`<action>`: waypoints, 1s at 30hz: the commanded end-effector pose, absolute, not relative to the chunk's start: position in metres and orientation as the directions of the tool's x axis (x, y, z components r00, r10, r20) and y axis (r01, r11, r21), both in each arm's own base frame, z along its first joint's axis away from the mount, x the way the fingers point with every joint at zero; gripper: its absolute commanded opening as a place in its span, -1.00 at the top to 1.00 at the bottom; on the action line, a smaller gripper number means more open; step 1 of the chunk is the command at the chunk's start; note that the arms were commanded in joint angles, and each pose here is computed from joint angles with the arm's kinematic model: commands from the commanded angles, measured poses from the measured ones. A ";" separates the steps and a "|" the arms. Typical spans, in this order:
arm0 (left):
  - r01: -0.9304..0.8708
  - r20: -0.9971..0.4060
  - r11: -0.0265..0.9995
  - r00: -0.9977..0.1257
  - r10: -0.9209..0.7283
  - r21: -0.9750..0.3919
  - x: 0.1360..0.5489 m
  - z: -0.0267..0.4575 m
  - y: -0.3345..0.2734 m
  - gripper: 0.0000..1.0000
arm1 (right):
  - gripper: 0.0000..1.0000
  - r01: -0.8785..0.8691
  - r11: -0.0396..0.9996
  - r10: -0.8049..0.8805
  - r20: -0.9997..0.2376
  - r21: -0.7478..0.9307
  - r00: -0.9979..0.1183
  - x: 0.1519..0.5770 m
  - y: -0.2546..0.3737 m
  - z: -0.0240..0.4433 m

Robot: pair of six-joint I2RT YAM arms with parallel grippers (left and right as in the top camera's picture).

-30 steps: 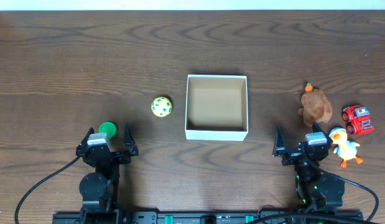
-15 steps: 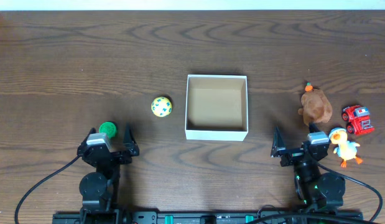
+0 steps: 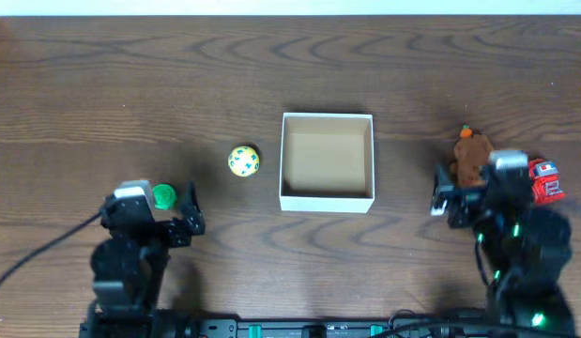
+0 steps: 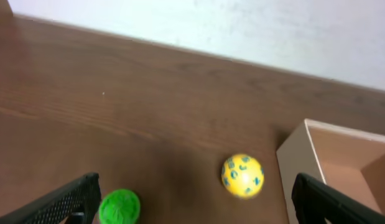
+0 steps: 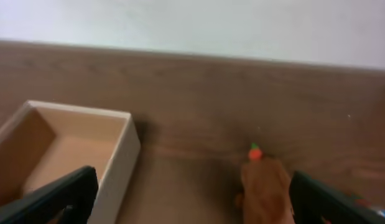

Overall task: Pack container
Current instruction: 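Reach the right gripper to the red toy fire truck and grasp it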

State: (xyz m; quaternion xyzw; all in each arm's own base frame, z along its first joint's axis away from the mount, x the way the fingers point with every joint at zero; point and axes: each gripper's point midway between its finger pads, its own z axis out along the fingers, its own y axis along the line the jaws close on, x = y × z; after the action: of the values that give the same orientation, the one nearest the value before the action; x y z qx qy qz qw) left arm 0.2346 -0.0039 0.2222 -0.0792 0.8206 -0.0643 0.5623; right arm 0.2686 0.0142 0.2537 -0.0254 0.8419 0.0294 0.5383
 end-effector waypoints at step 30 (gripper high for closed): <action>-0.113 -0.765 0.977 -0.608 -0.214 -0.183 0.239 0.218 -0.005 -0.96 | -0.98 0.244 0.952 0.145 -0.430 -0.186 -0.891 0.319 -0.209 0.177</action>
State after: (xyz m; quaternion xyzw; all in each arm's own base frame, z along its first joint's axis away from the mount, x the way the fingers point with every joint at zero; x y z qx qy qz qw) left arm 0.2383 -0.0058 0.2096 -0.0900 0.8995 -0.0562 0.4239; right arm 0.3162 -0.1909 0.1887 0.1168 0.9611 -0.0945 0.2318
